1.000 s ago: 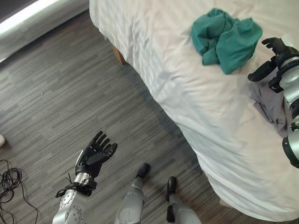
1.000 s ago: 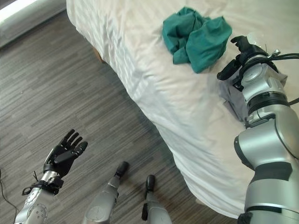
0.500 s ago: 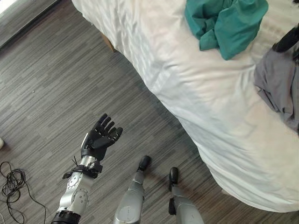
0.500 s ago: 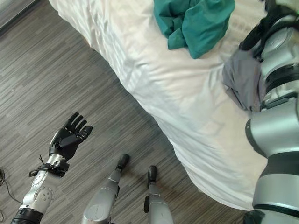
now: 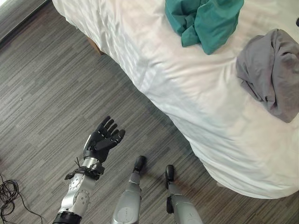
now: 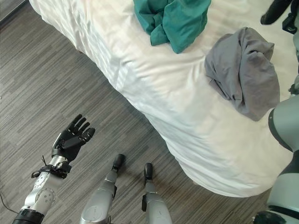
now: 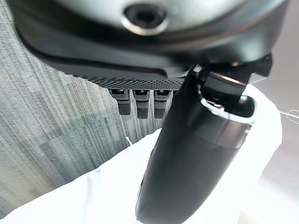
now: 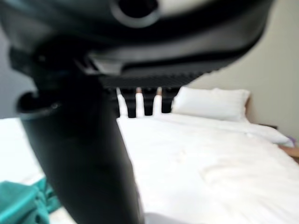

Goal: Pick up bed clothes into laundry basket.

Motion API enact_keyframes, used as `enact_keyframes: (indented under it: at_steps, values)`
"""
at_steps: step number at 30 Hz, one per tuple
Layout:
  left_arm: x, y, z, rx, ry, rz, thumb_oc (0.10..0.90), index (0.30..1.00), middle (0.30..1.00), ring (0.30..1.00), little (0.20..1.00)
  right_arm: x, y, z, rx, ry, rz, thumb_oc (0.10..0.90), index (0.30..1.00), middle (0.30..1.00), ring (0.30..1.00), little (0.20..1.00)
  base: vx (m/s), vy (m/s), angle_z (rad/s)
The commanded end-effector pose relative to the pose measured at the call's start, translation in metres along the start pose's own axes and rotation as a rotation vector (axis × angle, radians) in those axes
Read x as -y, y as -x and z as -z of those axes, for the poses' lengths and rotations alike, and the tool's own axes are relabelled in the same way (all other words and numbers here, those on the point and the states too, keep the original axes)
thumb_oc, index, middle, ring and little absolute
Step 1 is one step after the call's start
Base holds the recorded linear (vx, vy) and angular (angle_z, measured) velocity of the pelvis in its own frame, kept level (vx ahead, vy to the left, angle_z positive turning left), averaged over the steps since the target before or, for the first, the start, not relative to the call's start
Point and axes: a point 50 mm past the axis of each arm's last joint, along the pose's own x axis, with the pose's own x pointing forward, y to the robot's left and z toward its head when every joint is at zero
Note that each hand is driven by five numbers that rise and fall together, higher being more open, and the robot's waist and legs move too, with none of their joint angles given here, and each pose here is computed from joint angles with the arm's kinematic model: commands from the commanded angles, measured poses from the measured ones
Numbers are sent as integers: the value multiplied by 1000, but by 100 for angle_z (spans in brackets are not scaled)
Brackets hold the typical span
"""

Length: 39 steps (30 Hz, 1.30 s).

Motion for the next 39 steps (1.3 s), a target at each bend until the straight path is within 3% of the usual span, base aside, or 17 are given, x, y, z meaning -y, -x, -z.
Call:
enact_keyframes:
  at_steps: [1,14,23,28,30,31,33,34,36,38,39]
  values:
    - [0,9,-33,137,-48,68,800,900,900,900,900,56,12,44,-176,97,160,800,900,900,900,900,-2,7,-11]
    - [3,5,-33,152,-46,56,800,900,900,900,900,38,8,43,-139,37,126,800,900,900,900,900,-6,9,-7]
    - [6,0,-28,148,-19,43,800,900,900,900,900,-25,3,38,-112,-50,-21,800,900,900,900,900,-3,0,0]
    - [12,-3,-20,130,-3,48,800,900,900,900,900,-93,10,54,-155,-97,-170,800,900,900,900,900,0,0,0]
    - [13,-4,-19,127,-2,49,800,900,900,900,900,-105,13,59,-167,-109,-197,800,900,900,900,900,0,0,0]
    - [18,-6,-16,126,11,56,800,900,900,900,900,-158,30,74,-210,-148,-316,800,900,900,900,900,0,0,0]
    - [18,-6,-16,124,8,56,800,900,900,900,900,-159,30,75,-212,-149,-317,800,900,900,900,900,-8,6,3]
    - [19,-8,-14,126,21,54,800,900,900,900,900,-193,46,88,-256,-175,-396,800,900,900,900,900,0,0,0]
    - [19,-8,-14,124,14,53,800,900,900,900,900,-213,58,95,-277,-185,-444,800,900,900,900,900,-4,4,-3]
    - [18,-10,-17,151,23,39,800,900,900,900,900,-259,88,105,-299,-233,-553,800,900,900,900,900,-10,7,6]
    - [18,-10,-17,155,33,34,800,900,900,900,900,-274,100,107,-299,-246,-598,693,740,740,740,740,0,0,0]
